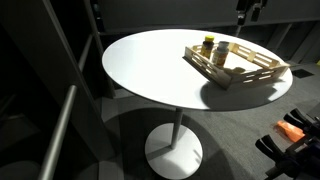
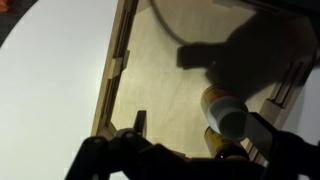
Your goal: Put the lid on top of the white bottle
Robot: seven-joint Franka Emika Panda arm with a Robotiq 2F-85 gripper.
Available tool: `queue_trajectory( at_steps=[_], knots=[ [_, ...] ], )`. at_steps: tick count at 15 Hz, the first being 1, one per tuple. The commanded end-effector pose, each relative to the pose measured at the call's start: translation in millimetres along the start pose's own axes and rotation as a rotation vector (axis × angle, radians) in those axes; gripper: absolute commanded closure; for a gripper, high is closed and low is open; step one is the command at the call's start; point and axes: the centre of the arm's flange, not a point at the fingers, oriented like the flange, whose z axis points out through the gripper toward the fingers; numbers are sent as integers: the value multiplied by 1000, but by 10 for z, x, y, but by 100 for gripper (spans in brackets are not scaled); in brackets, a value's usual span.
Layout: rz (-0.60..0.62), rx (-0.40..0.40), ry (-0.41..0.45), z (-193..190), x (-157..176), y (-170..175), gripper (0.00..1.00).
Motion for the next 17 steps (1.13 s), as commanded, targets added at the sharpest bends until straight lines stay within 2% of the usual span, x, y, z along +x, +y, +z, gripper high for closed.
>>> queue_trajectory(
  at_steps=[1, 9, 10, 17],
  knots=[
    [57, 7, -31, -264, -292, 54, 0],
    [57, 31, -21, -576, -640, 101, 0],
    [45, 11, -28, -515, -454, 96, 0],
    [43, 11, -34, -477, -459, 87, 0]
  ],
)
